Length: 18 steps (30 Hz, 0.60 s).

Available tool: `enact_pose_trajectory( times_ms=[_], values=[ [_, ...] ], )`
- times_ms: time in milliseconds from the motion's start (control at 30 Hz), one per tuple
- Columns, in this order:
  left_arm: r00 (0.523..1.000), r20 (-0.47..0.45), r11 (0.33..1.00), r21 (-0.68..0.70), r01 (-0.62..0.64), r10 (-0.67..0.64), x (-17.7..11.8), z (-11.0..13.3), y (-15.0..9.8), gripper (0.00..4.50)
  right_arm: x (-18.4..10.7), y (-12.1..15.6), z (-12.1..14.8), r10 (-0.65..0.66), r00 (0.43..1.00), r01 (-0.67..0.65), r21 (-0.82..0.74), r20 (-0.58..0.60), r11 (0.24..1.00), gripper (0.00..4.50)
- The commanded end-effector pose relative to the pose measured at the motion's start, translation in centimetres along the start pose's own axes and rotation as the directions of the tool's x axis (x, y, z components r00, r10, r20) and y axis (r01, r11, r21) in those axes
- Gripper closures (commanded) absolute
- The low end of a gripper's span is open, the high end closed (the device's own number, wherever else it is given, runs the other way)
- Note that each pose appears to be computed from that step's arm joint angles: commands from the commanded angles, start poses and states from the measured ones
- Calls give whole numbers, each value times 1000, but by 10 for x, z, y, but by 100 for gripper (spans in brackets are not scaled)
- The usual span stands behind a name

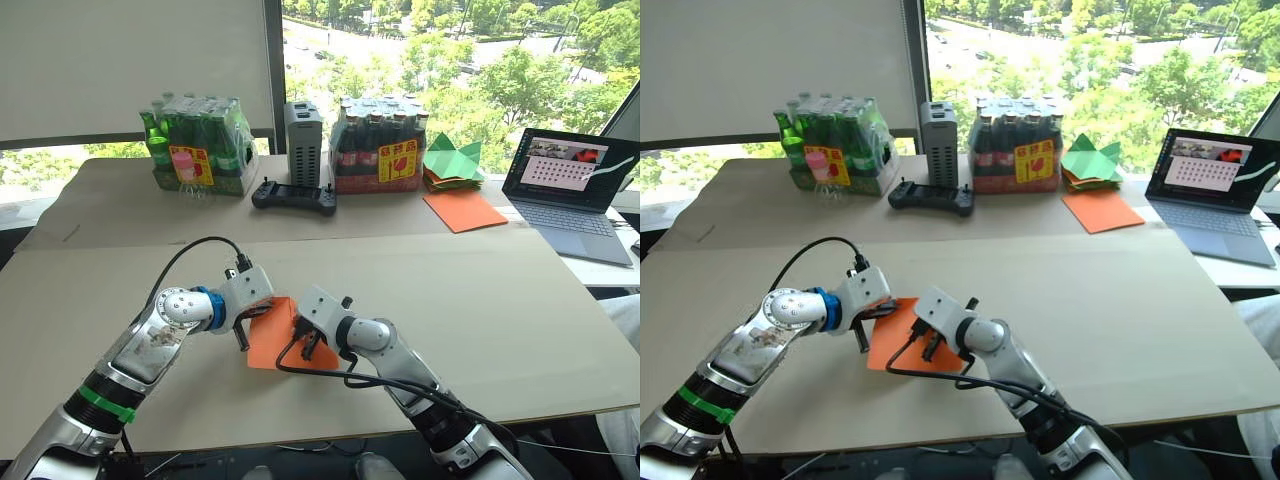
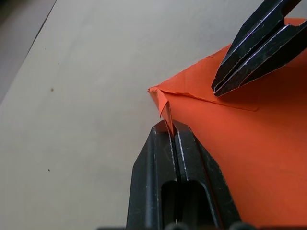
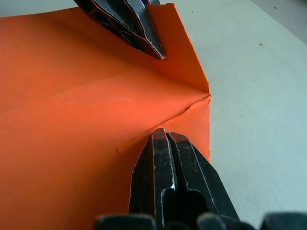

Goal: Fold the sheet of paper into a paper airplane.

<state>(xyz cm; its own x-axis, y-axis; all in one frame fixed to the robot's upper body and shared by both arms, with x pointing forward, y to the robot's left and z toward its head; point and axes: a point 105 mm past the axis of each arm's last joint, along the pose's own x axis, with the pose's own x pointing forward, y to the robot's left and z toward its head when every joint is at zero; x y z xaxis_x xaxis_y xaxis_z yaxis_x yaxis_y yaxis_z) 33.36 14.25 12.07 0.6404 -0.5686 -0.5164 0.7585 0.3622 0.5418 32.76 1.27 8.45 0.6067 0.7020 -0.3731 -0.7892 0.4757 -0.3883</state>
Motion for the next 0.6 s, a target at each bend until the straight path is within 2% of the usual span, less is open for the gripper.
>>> enact_pose_trajectory(
  times_ms=[33,167,467,600],
  values=[
    [1000,9,984,178,-19,17,-8,8,3,448,1,8,-26,22,995,-18,45,-96,999,450],
    [998,-55,933,360,4,17,-9,-6,0,448,2,3,-24,3,996,1,47,-92,999,450],
    [996,-90,920,392,17,20,1,-26,-6,448,3,-10,-18,-71,996,75,80,-60,994,450],
    [995,-99,912,409,18,24,4,-31,-8,448,3,-17,-7,-101,995,100,142,1,985,450]
  ],
)
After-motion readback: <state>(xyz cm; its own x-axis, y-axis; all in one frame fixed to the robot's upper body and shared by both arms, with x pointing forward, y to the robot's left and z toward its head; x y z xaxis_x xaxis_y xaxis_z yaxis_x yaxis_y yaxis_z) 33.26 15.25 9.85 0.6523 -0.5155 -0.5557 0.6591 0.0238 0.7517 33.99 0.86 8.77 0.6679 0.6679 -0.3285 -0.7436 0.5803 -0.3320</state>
